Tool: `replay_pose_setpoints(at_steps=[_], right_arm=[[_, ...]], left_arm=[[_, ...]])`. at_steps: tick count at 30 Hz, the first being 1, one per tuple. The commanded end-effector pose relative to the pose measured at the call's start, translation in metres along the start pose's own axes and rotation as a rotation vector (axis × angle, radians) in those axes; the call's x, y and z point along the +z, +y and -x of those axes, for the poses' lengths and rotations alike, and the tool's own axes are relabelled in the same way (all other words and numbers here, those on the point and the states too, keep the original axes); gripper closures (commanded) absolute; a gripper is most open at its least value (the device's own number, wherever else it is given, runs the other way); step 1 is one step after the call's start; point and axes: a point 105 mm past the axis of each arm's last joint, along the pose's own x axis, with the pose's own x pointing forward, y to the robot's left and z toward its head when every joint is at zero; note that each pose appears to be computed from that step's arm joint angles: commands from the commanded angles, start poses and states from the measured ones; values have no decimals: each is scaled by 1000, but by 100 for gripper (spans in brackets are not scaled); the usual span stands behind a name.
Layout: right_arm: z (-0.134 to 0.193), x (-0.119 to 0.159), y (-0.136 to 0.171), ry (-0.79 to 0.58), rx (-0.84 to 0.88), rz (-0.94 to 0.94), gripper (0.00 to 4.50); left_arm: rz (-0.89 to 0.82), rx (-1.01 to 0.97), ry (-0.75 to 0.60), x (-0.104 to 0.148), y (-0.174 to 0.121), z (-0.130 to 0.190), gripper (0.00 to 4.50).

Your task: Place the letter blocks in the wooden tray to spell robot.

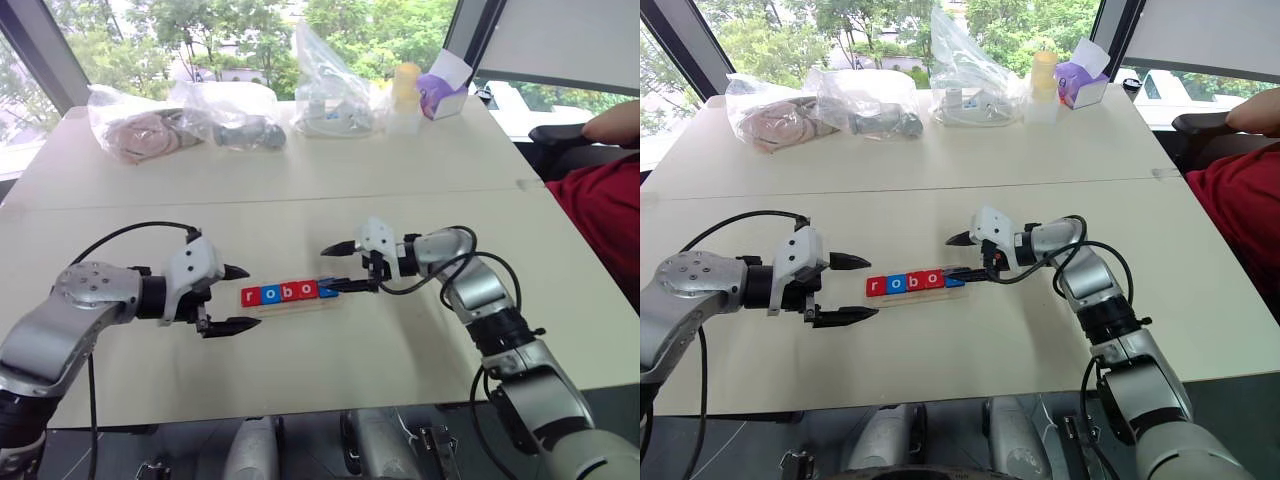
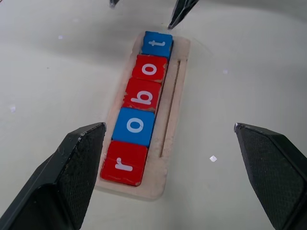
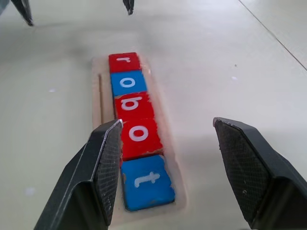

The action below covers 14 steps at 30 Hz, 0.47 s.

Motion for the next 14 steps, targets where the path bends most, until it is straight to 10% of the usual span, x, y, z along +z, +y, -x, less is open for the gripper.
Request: replay_pose_setpoints(at_steps=[1,14], right_arm=[[16,7,-10,-16,-120,17,138],[95,-8,60,173,-235,-290,138]], left_arm=[[-26,30,-13,6,5,7,0],[351,171,3,-40,-11,55,0]])
